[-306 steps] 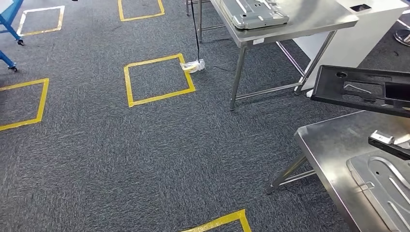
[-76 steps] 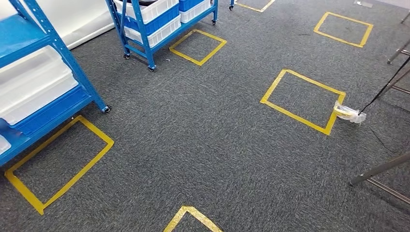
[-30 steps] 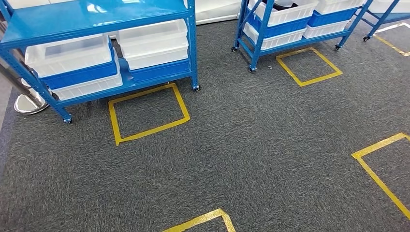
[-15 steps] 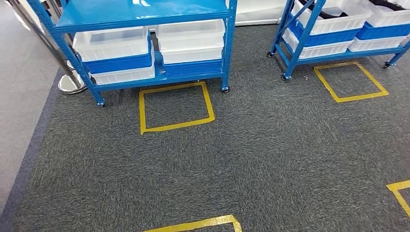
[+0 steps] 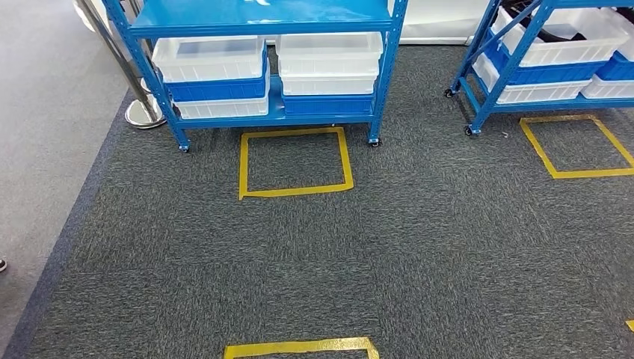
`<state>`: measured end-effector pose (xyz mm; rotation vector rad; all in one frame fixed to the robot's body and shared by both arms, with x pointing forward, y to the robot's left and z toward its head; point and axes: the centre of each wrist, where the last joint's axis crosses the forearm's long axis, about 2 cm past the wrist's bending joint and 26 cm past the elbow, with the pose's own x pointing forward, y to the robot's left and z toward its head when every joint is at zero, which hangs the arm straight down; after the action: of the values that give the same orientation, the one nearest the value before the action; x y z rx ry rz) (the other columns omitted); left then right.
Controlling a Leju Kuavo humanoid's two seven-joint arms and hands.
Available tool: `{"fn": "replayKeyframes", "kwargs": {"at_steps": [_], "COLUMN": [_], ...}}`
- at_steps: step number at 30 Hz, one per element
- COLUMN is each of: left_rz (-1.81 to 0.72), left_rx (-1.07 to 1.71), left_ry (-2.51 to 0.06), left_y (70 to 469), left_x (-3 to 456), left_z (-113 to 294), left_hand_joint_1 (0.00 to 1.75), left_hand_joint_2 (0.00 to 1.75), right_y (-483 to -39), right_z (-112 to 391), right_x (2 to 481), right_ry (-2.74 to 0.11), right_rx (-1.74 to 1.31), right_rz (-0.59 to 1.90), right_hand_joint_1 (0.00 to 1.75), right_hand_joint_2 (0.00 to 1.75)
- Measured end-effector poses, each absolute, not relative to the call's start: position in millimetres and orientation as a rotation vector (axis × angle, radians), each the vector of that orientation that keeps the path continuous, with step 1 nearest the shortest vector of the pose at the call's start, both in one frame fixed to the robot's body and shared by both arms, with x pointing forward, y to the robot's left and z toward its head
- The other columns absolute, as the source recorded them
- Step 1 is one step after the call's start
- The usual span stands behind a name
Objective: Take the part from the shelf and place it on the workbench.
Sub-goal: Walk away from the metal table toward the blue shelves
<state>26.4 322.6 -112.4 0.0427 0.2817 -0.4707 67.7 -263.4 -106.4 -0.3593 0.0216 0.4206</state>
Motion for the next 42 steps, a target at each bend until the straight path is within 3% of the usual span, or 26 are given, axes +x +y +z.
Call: {"fn": "replayKeyframes", "kwargs": {"at_steps": [42], "left_rz": [-0.498], "left_rx": [-0.011], "left_ry": [0.273], "left_y": [310], "left_x": [23], "left_z": [-113], "left_hand_joint_1": [0.0], "left_hand_joint_2": [0.0], "right_y": [-261], "right_z": [-107], "right_x": [64], "right_ry": [0.05], "right_rx": [-0.339], "right_rz": [0.413], "right_hand_joint_1": [0.0], "right_hand_joint_2": [0.0]}}
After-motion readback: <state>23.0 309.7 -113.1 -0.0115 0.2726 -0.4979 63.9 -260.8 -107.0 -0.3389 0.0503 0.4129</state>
